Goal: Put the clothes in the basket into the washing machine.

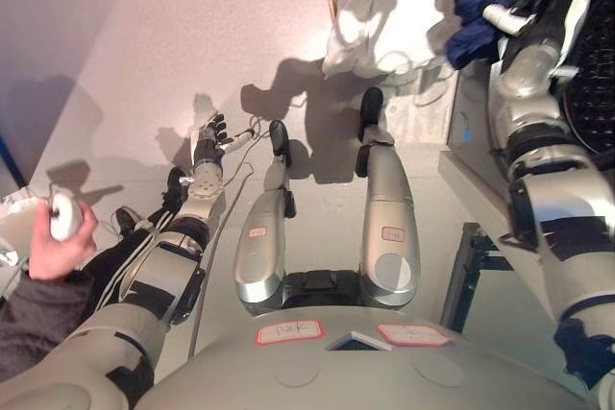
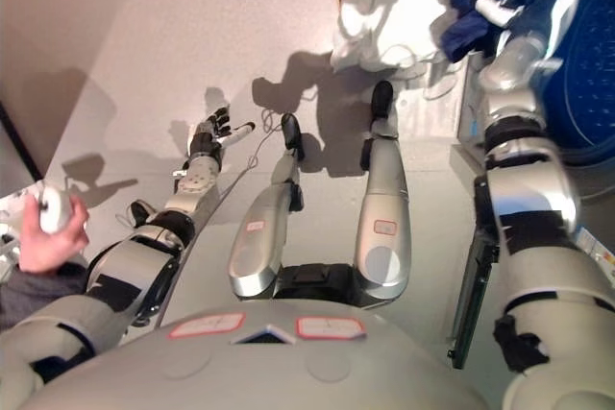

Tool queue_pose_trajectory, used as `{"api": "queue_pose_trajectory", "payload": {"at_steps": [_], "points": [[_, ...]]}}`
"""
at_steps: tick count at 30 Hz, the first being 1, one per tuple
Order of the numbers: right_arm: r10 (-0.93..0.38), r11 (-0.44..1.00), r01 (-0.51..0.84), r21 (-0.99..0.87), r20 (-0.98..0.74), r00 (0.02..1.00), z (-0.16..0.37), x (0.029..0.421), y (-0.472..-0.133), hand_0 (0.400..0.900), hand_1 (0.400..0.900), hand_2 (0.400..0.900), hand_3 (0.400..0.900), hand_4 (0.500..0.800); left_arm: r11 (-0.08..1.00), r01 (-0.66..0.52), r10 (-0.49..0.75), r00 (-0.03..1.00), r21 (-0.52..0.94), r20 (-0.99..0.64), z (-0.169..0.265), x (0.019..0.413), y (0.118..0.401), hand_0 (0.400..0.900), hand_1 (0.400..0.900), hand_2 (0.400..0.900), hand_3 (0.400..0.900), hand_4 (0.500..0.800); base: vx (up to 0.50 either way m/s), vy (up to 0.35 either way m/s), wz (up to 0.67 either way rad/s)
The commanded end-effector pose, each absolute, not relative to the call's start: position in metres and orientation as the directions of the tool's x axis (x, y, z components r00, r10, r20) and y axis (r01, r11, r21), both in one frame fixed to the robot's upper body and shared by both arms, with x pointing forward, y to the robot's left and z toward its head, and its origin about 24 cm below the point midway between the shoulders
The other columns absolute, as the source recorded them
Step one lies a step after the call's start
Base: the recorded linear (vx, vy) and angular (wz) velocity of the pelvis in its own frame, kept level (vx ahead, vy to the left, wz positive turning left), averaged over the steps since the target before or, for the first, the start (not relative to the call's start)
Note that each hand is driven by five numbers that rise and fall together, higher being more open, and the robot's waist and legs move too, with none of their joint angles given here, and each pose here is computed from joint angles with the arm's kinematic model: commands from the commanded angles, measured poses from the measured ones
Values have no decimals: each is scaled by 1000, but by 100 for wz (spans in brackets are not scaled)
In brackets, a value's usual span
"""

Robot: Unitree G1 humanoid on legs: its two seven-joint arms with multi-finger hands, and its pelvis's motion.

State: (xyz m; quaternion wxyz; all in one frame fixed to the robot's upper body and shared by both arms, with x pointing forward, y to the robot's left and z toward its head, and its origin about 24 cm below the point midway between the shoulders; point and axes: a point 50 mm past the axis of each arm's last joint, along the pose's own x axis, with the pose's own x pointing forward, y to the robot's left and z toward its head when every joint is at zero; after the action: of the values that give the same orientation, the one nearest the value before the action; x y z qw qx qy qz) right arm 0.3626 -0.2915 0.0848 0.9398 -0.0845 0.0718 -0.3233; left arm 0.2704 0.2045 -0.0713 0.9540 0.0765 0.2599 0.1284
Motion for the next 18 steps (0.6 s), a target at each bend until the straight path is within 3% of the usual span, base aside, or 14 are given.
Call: {"api": "queue_pose_trajectory", "payload": {"at_steps": [1,2,6,12,18], "points": [[-644,742,661,107,-158,749,53,342,-293,400,400,400,400,500,924,-230,372,736,307,-567,-95,237,228,900,900,900,900,800,61,44,-13],[-658,683,684,258,-191,729,44,336,-291,400,400,400,400,500,923,-230,372,731,307,-571,-97,234,228,900,900,900,900,800,50,44,-9],[-645,543,655,525,-239,726,12,309,-272,400,400,400,400,500,921,-251,383,717,297,-582,-104,223,229,900,900,900,900,800,49,58,-12],[-571,452,596,663,-298,765,-37,255,-256,400,400,400,400,500,924,-267,381,696,274,-608,-113,205,231,900,900,900,900,800,51,47,-15],[-649,259,627,735,-348,677,-60,215,-275,400,400,400,400,500,919,-297,394,665,258,-635,-119,191,237,900,900,900,900,800,50,46,-18]]}}
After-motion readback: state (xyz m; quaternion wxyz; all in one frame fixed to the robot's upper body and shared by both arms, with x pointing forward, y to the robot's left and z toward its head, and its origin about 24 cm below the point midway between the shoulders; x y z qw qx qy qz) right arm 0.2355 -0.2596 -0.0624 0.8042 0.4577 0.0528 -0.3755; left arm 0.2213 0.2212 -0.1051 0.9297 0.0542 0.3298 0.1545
